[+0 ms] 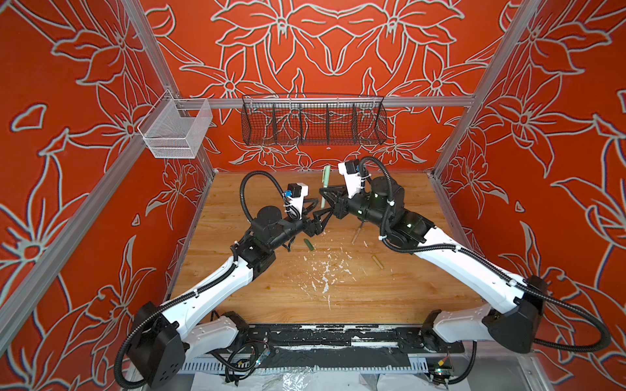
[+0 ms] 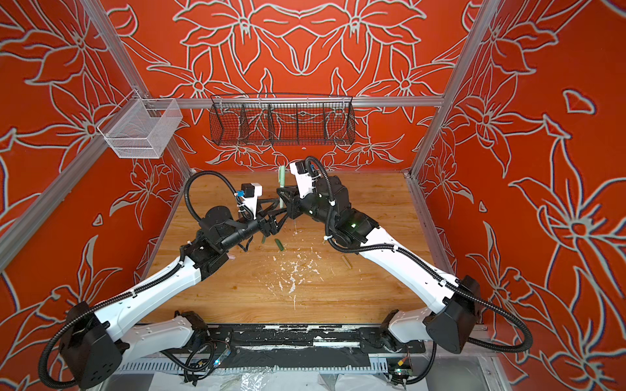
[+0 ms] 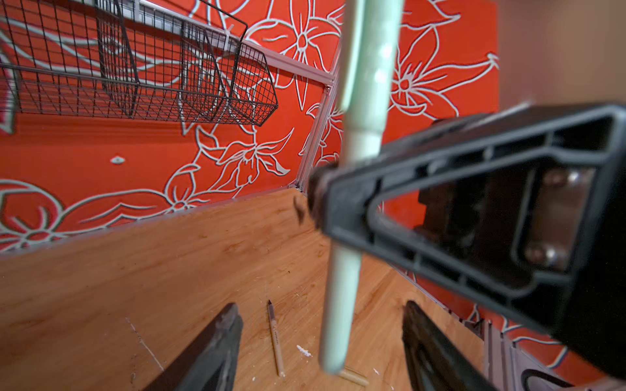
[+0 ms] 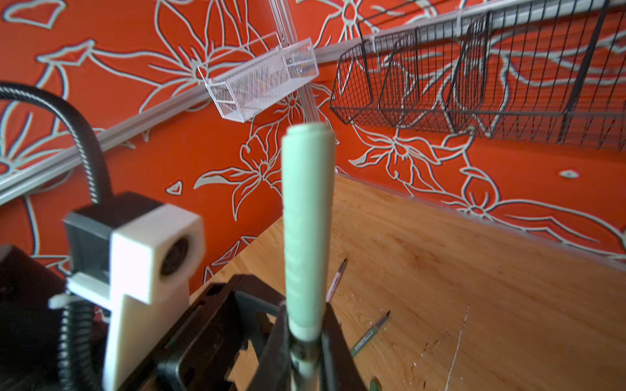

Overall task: Insert the pens into the pen caps
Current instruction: 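Carry the capped pen away with the right gripper and lower it toward the table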

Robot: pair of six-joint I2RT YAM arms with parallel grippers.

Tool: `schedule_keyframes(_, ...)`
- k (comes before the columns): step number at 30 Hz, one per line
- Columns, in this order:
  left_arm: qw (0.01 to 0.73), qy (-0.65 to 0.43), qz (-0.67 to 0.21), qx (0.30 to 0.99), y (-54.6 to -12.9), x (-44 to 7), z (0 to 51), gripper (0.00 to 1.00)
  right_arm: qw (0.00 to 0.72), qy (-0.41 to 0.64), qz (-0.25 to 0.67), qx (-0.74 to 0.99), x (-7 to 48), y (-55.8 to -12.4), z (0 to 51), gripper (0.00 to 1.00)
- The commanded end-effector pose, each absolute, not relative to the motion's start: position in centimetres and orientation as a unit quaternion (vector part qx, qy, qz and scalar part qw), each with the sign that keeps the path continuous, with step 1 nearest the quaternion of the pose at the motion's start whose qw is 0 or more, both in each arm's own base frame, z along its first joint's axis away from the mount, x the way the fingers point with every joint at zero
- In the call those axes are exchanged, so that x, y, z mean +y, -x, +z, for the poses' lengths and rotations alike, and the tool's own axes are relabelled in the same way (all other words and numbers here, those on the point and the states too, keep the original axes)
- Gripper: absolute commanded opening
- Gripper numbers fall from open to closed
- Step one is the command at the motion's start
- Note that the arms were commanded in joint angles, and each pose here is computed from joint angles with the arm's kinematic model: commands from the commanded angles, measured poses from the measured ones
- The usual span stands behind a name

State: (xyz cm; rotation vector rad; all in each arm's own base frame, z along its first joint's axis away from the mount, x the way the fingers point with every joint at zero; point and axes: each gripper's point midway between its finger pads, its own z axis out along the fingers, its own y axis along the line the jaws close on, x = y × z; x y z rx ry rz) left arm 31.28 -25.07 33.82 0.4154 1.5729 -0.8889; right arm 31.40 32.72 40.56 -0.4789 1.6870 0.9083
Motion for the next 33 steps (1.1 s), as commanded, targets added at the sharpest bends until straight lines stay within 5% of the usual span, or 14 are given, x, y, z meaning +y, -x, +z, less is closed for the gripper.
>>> schedule_keyframes(1,0.630,-0.170,-0.385,0.652,-30.6,-24.3,36.0,0.79,0.582,0.170,0.370,0.704,30.9,-33.1,43.6,0.00)
schedule_keyframes(16,0.659,0.093,-0.184,0.723,-35.6,-14.2,32.5,0.97,0.436,0.050,0.296,0.848,23.7,-40.6,28.5,0.00)
schedule_keyframes(33,0.615,0.108,-0.196,0.756,-37.5,-13.8,30.4,0.97,0.169,0.017,0.204,0.964,22.5,-46.7,9.0,0.00)
